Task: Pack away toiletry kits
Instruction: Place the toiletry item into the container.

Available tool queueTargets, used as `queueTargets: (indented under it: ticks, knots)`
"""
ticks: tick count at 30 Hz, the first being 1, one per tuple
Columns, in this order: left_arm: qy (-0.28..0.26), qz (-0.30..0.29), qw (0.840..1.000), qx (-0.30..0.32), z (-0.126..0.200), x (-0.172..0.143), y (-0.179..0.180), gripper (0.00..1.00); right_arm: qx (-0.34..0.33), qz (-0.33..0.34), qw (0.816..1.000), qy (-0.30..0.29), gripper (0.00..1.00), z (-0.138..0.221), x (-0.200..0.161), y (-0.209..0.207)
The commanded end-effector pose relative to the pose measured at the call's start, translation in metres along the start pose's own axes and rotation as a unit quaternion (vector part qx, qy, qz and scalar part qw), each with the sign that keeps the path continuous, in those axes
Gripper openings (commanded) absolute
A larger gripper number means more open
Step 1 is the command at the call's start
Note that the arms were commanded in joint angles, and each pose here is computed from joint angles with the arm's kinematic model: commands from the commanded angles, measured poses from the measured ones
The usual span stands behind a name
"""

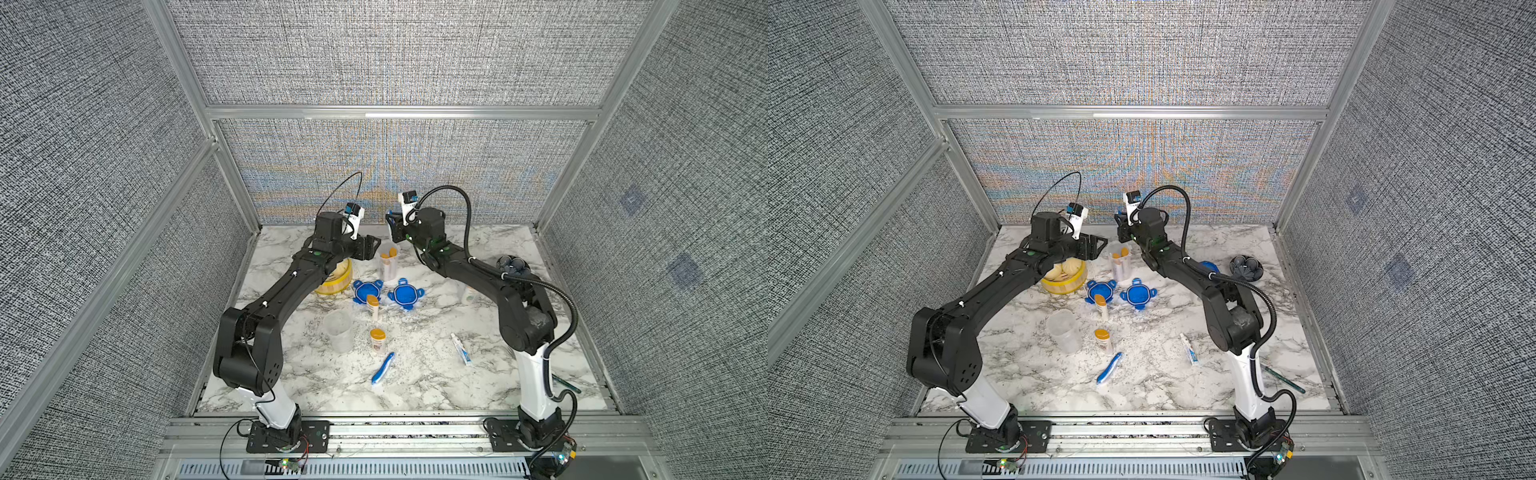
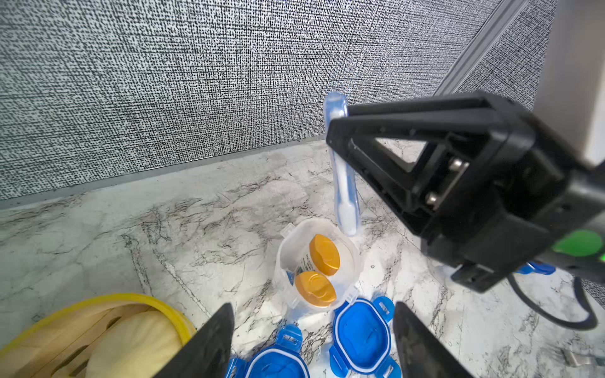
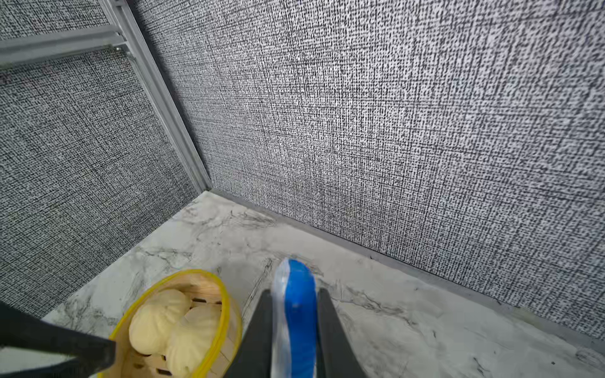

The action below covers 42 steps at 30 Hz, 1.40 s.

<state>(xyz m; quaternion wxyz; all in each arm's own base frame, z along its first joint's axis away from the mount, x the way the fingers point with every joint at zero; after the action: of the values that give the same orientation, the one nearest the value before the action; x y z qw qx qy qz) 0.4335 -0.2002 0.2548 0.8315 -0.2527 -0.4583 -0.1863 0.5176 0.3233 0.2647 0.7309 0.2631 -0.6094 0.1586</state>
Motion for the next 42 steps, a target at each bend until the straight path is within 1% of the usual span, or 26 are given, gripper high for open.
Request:
queueTargets:
  ticks: [1, 5, 13, 17, 20, 22, 24, 25, 28, 37, 42]
  knots:
    - [-0.007, -0.002, 1.000, 0.001, 0.003, 0.004, 0.000, 0.75, 0.011, 0.001, 0.999, -0.032, 0.06, 0.000, 0.004, 0.001]
    - [-0.006, 0.000, 1.000, 0.000, 0.003, 0.003, 0.000, 0.75, 0.012, -0.014, 0.999, -0.027, 0.06, 0.002, -0.008, 0.001]
    - [-0.007, 0.001, 1.000, 0.000, 0.002, 0.002, 0.000, 0.75, 0.010, -0.018, 1.000, -0.010, 0.06, 0.003, -0.031, 0.001]
    - [-0.006, 0.003, 1.000, 0.000, 0.002, 0.000, 0.000, 0.76, 0.013, -0.021, 1.000, -0.013, 0.07, 0.006, -0.040, 0.001]
    - [-0.005, 0.002, 1.000, 0.001, 0.003, 0.000, 0.000, 0.75, 0.013, -0.022, 1.000, -0.014, 0.12, 0.010, -0.044, 0.004]
    - [-0.005, 0.002, 1.000, 0.001, 0.003, 0.000, 0.000, 0.75, 0.016, -0.023, 1.000, -0.012, 0.19, 0.012, -0.047, 0.007]
    - [-0.007, 0.001, 1.000, 0.002, 0.004, 0.001, 0.000, 0.75, 0.020, -0.021, 0.999, -0.014, 0.29, 0.017, -0.049, 0.010]
    - [-0.007, 0.001, 1.000, 0.001, 0.005, 0.002, 0.000, 0.76, 0.021, -0.019, 0.999, -0.016, 0.31, 0.019, -0.049, 0.011]
    - [-0.005, 0.003, 1.000, 0.001, 0.004, 0.000, 0.000, 0.76, 0.021, -0.017, 0.999, -0.020, 0.33, 0.022, -0.048, 0.013]
    - [-0.003, 0.007, 1.000, -0.002, 0.002, -0.002, 0.000, 0.76, 0.025, -0.019, 0.999, -0.017, 0.34, 0.022, -0.042, 0.014]
    - [0.019, 0.012, 1.000, -0.001, -0.007, -0.004, 0.004, 0.79, 0.019, -0.039, 0.999, -0.012, 0.40, 0.032, -0.032, 0.009]
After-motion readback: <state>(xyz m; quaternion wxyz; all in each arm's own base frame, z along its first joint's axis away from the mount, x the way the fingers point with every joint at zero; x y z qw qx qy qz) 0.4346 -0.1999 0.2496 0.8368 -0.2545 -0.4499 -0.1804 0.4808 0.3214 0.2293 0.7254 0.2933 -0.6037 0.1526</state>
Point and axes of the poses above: each gripper's point midway between its finger pads, its own z axis back along the fingers, its own y axis along the line the jaws close on, x = y × z, the point moved 4 cm from there along z, back along the fingers, and after that the axes turned 1 degree about -z, right-handed, at the moved point
